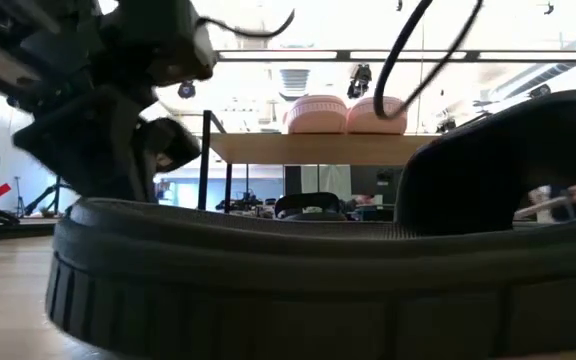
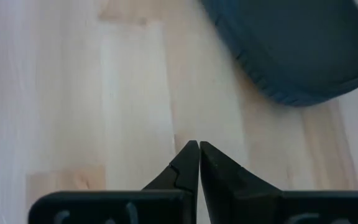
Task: Pick and place slides into the shelf
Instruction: Put the black slipper under the shelf
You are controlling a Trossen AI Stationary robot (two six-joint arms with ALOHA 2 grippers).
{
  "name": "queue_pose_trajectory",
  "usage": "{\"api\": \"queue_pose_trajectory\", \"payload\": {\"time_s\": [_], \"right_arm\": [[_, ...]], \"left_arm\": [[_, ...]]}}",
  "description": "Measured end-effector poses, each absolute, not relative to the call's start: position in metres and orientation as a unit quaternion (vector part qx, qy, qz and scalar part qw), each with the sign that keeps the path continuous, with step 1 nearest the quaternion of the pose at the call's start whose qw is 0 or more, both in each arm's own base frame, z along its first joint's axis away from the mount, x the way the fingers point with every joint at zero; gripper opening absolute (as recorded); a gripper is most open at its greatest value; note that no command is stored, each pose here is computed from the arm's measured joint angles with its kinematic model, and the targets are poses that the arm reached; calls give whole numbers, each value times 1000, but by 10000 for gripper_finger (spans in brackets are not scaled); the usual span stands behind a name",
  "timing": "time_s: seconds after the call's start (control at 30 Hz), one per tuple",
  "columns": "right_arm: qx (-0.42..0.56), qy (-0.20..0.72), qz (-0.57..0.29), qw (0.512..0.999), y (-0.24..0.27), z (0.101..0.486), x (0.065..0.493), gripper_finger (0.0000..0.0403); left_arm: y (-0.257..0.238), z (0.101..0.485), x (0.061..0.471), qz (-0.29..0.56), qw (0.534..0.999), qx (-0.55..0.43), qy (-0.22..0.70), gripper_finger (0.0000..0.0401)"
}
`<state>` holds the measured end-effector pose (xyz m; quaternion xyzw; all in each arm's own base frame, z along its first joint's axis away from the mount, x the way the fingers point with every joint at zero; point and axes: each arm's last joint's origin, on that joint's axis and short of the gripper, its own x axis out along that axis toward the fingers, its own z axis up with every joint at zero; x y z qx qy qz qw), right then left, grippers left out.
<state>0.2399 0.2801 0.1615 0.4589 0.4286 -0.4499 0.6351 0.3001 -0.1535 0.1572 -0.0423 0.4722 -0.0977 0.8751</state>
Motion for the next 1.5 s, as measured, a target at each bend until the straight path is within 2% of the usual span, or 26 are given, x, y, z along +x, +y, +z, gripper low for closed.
{"api": "queue_pose_trajectory", "payload": {"time_s": [0.2, 0.3, 0.4, 0.63, 0.83, 1.37, 1.5], "right_arm": [[399, 410, -523, 631, 237, 181, 232, 38], [404, 412, -514, 634, 225, 193, 226, 38], [421, 418, -494, 635, 226, 201, 219, 38], [475, 423, -433, 638, 245, 204, 218, 38], [487, 421, -424, 637, 253, 191, 225, 38], [527, 410, -392, 633, 262, 191, 232, 38], [528, 391, -379, 651, 264, 199, 235, 41]], "left_arm": [[-150, 142, 290, -73, 860, -100, 496, 0], [-155, 139, 287, -111, 850, -155, 491, 0], [-168, 139, 284, -143, 853, -168, 473, 0], [-177, 145, 285, -144, 870, -157, 445, 0], [-182, 141, 298, -166, 880, -154, 416, 0], [-222, 128, 368, -248, 891, -99, 368, 0], [-218, 132, 375, -247, 891, -74, 373, 0]]}}
